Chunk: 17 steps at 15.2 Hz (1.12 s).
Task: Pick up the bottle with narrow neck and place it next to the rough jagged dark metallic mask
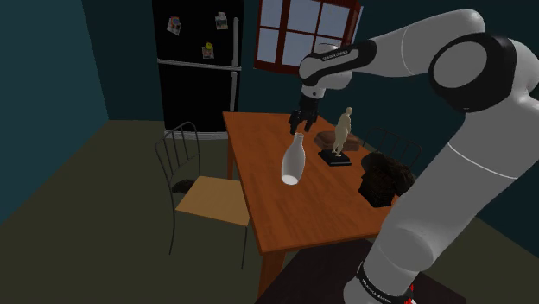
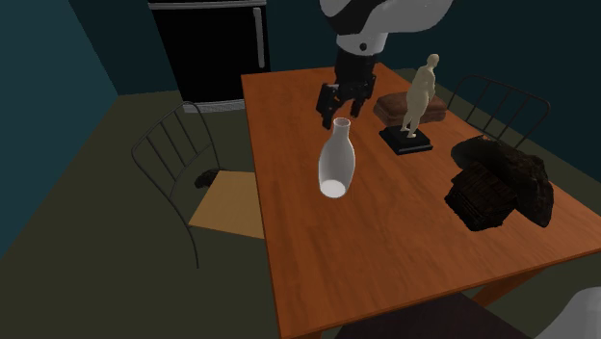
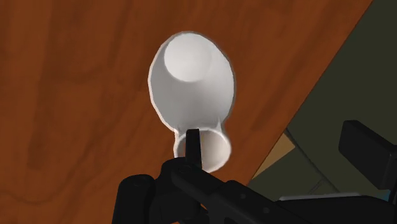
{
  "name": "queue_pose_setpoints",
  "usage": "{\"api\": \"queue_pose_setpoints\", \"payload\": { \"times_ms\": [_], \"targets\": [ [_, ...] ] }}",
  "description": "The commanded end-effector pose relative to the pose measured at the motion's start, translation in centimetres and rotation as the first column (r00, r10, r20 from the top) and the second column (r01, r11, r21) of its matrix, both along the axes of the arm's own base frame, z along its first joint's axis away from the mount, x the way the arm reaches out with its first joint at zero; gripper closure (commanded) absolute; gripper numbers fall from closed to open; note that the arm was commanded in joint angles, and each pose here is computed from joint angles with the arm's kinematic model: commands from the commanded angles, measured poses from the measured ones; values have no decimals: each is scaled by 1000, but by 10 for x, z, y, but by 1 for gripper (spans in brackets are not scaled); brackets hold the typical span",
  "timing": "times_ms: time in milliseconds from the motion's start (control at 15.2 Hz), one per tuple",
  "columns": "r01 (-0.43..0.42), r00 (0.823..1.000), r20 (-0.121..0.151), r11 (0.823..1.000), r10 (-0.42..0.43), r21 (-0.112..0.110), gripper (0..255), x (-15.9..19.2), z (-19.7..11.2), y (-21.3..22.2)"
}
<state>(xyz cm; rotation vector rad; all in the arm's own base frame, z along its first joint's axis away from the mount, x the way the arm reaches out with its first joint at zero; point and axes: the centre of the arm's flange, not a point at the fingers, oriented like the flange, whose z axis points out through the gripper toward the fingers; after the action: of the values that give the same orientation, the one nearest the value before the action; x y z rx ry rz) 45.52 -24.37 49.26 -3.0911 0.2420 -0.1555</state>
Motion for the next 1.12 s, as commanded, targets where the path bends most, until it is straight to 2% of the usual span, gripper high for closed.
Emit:
{"api": "queue_pose_setpoints", "payload": {
  "times_ms": [0, 132, 660, 1056],
  "targets": [
    [-1, 1000, -3, 1000, 1, -9, 0, 14, -9, -22],
    [0, 1000, -6, 1000, 0, -15, 0, 26, -17, -43],
    [0, 1000, -6, 1000, 0, -15, 0, 30, -57, -42],
    [0, 1000, -6, 1000, 0, -15, 0, 30, -57, -42]
  ]
}}
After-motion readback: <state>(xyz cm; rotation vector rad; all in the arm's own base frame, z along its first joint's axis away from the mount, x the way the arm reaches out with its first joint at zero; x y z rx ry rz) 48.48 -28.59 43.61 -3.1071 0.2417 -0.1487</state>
